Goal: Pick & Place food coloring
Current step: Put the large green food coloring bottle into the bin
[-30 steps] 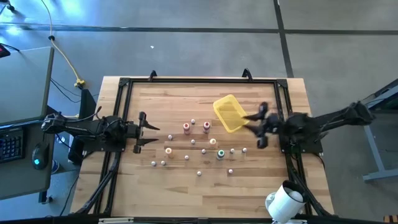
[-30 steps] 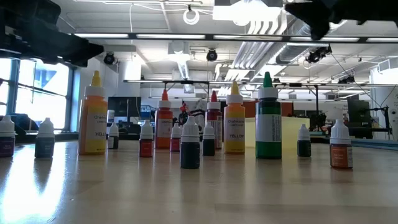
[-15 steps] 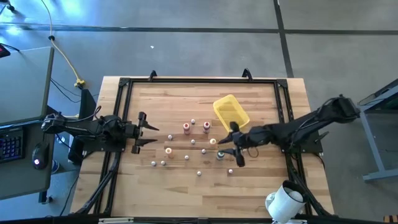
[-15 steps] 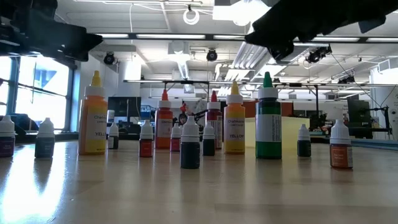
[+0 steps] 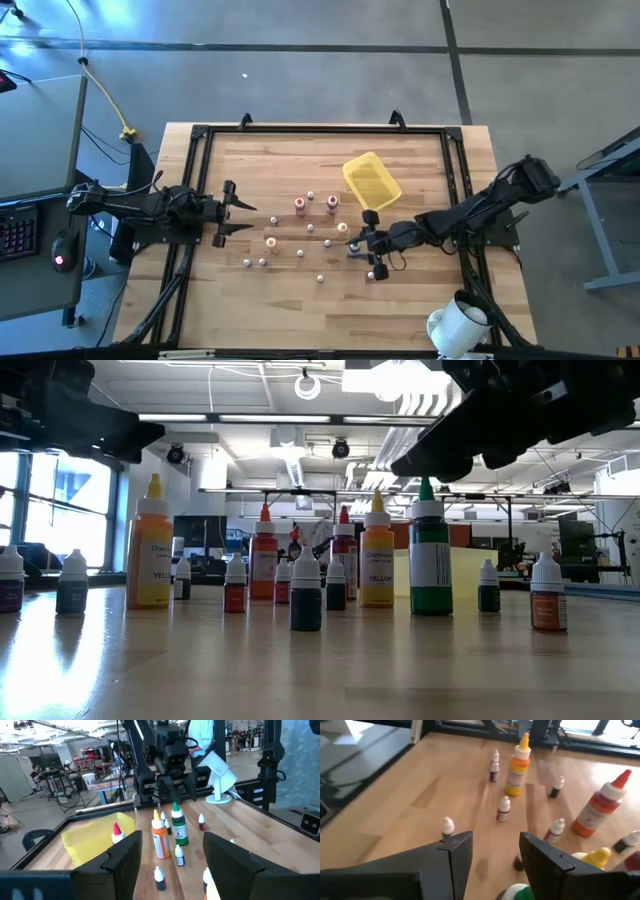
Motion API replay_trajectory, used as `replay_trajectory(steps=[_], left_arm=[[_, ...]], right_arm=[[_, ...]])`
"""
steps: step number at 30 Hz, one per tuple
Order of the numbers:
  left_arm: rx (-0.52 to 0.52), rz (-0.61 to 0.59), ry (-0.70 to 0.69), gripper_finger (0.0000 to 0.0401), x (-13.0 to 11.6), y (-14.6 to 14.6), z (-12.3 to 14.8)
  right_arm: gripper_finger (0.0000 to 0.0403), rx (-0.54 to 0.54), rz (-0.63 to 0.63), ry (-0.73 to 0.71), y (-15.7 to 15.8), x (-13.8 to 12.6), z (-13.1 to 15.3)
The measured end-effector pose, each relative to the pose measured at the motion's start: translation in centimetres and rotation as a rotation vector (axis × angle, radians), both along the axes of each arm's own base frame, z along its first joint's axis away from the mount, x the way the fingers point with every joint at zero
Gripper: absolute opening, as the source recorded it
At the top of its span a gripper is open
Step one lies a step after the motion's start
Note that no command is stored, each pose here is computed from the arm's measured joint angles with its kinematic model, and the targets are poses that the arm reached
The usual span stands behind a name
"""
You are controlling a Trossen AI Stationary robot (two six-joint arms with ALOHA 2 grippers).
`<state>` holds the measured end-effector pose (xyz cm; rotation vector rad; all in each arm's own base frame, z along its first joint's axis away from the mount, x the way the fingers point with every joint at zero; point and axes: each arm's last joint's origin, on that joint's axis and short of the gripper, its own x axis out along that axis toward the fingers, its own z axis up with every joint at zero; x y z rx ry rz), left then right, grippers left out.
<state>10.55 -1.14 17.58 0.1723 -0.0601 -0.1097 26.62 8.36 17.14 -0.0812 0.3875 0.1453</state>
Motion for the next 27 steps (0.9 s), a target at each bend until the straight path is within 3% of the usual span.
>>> replay_trajectory(steps=[14,21,27], left_arm=[[-0.001,0.001,-0.003,0.0209,0.0,0.0,0.0],[-0.001,0.001,-0.003,0.0209,0.0,0.0,0.0],[-0.001,0.001,-0.004,0.0209,0.0,0.0,0.0]], right_arm=[[0.0156,-0.001,-0.011,-0.050,-0.2,-0.6,1.6],[0.0156,0.033,-0.100,0.108,-1.0,-0.7,-0.3],[0.0156,0.010,-0.118,0.114,-1.1,-0.7,-0.4]])
